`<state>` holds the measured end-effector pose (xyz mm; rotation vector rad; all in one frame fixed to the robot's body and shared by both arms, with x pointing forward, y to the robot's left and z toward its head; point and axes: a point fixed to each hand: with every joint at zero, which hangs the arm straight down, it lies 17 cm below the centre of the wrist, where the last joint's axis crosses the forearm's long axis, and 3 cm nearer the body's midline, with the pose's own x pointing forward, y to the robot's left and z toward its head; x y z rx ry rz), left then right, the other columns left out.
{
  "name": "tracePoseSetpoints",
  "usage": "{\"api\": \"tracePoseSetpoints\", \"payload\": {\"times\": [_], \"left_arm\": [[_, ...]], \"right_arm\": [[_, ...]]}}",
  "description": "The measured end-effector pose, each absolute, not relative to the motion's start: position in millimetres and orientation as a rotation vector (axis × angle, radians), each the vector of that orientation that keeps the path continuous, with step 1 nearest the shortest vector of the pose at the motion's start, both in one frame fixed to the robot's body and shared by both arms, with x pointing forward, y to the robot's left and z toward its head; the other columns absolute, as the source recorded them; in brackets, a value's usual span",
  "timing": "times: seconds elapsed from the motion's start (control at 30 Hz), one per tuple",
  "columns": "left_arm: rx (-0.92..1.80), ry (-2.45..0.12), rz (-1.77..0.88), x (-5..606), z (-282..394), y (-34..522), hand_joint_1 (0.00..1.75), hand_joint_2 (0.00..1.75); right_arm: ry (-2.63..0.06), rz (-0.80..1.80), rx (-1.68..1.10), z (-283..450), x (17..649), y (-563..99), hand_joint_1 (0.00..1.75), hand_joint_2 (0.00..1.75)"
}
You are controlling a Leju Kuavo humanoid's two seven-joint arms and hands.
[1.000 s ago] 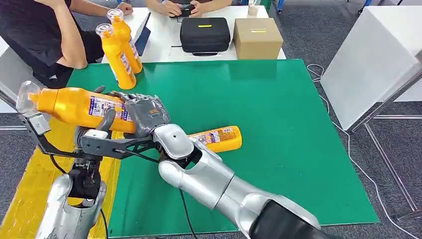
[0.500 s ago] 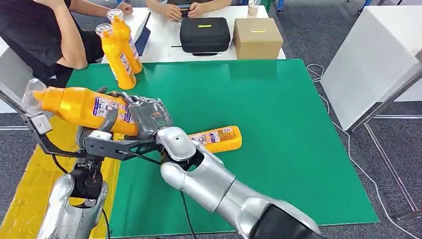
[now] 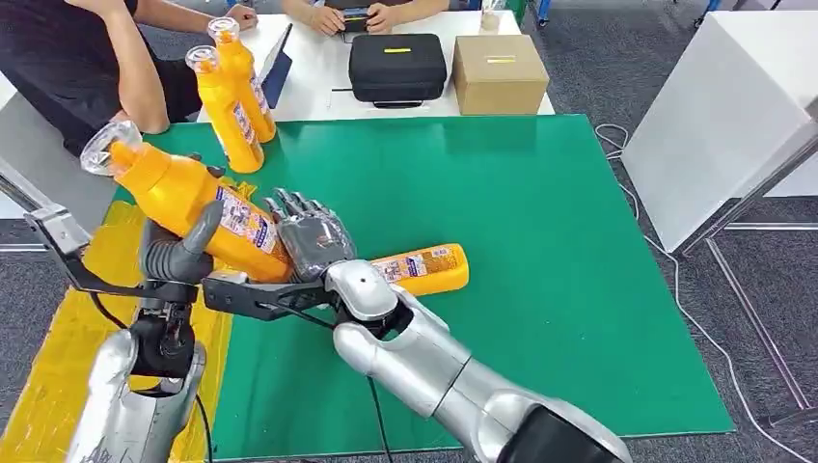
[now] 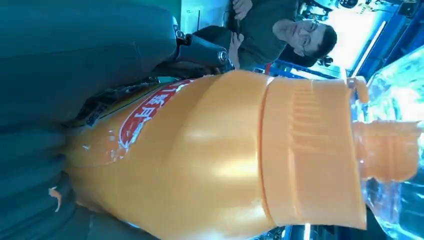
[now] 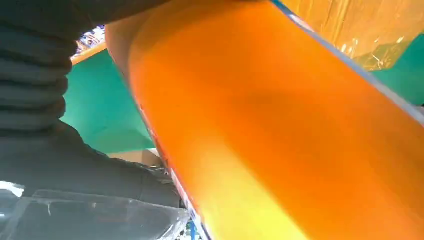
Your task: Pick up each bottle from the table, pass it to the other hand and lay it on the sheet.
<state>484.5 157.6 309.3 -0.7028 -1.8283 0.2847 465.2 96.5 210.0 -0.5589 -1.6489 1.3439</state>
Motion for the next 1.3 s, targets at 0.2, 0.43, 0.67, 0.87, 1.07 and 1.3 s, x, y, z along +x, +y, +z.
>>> {"api": "tracePoseSetpoints", "payload": {"times": [0.2,0.43,0.67,0.87,1.07,1.3], "left_arm": [[-0.702,-1.840,0.287,485,314,159,1.75,1.75],[-0.705,-1.852,0.287,485,320,159,1.75,1.75],[-0.708,-1.861,0.292,484,325,158,1.75,1.75],[-0.650,-1.872,0.355,491,321,180,1.75,1.75],[-0.601,-1.874,0.418,496,310,209,1.75,1.75],[-0.572,-1.856,0.460,502,299,227,1.75,1.75]], "right_arm": [[-1.636,1.350,-0.566,205,467,88,0.00,0.00],[-1.638,1.316,-0.566,206,472,74,0.00,0.00],[-1.674,1.263,-0.547,212,474,62,0.00,0.00],[-1.765,1.180,-0.549,240,473,48,0.00,0.00],[-1.840,1.110,-0.571,270,474,26,0.00,0.00],[-1.875,1.056,-0.610,291,479,2,0.00,0.00]]}}
